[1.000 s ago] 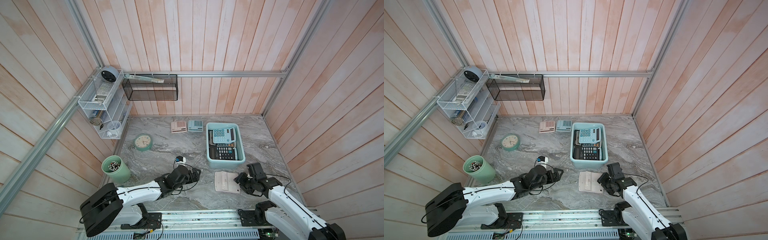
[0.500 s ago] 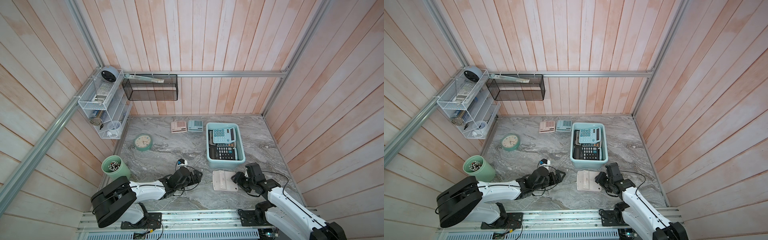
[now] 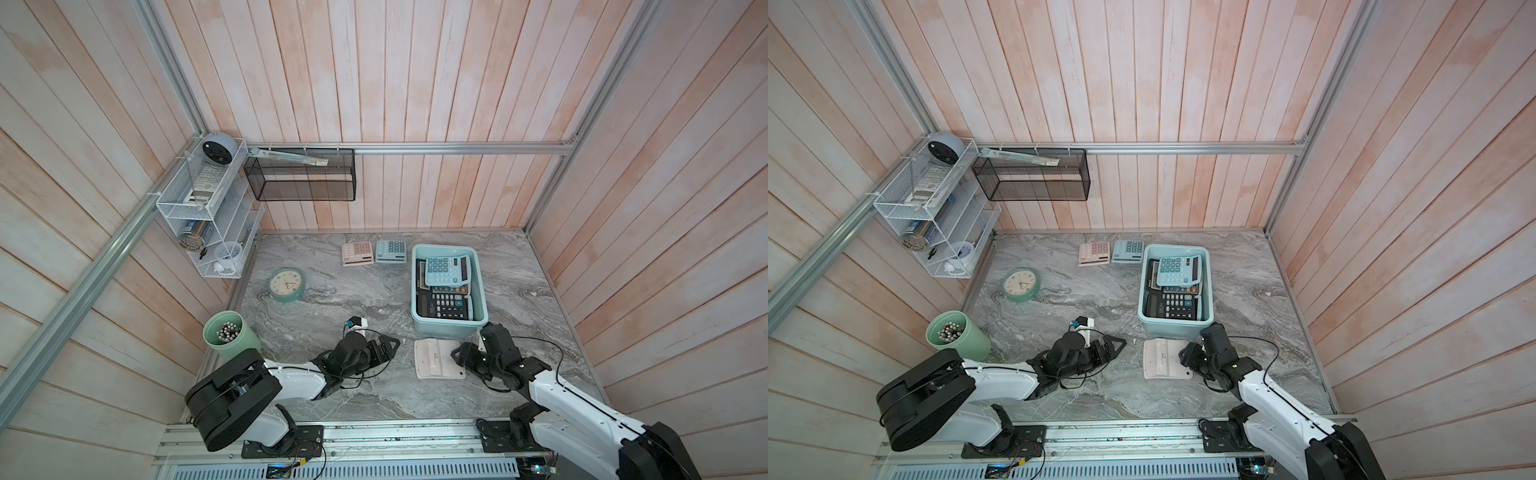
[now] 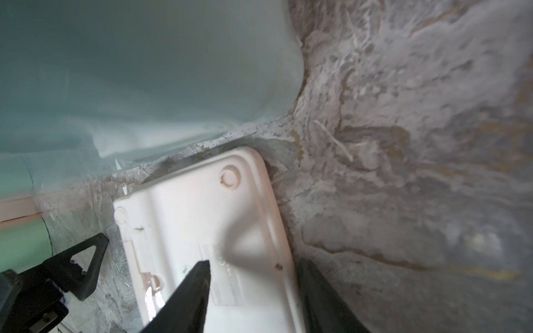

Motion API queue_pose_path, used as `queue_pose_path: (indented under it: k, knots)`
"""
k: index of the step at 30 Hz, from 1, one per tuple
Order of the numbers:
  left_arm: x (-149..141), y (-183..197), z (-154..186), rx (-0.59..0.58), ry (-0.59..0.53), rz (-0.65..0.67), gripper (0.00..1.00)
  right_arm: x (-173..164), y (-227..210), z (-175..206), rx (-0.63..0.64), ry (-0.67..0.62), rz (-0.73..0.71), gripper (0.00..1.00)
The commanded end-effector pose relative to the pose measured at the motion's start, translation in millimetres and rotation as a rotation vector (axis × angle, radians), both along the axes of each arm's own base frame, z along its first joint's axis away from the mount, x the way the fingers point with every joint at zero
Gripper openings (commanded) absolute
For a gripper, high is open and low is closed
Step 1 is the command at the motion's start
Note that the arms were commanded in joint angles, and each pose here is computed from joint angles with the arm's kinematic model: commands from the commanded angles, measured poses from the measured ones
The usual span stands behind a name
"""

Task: Put the calculator in the storage box
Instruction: Move the calculator to the center of the board.

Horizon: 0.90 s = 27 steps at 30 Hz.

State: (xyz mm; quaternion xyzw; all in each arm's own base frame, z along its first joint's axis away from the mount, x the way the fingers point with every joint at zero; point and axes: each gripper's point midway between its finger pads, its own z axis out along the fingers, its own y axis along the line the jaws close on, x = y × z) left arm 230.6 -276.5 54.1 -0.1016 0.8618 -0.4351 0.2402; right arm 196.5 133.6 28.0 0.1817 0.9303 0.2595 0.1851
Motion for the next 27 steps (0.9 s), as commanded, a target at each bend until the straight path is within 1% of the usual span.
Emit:
queue_pose_path:
  k: [1,5,7,12,16,19,21,24,27]
  knots:
    - [-15,2,-28,0.010,0.094,-0.039,1.00,-26,-2,-22,-0.026,0.100,0.016,0.55]
    - [-20,-10,-28,-0.125,0.123,-0.057,1.00,-25,9,-18,0.021,0.091,0.026,0.55]
    - [-26,-12,-34,-0.180,0.147,-0.063,1.00,-23,14,-16,0.042,0.079,0.033,0.55]
    - [-38,-8,-55,-0.225,0.202,-0.050,1.00,-20,24,-15,0.060,0.075,0.051,0.54]
    - [-45,4,-70,-0.163,0.220,-0.020,0.99,-19,29,-18,0.060,0.086,0.063,0.54]
    - [-45,10,-71,-0.104,0.215,-0.017,0.98,-17,34,-17,0.063,0.088,0.073,0.54]
    - [-45,12,-73,-0.032,0.222,-0.027,0.99,-16,37,-16,0.063,0.088,0.083,0.54]
    - [-46,19,-73,0.104,0.230,-0.042,1.00,-14,40,-14,0.065,0.089,0.096,0.54]
    - [-49,25,-68,0.174,0.240,-0.060,1.00,-14,44,-13,0.075,0.093,0.109,0.54]
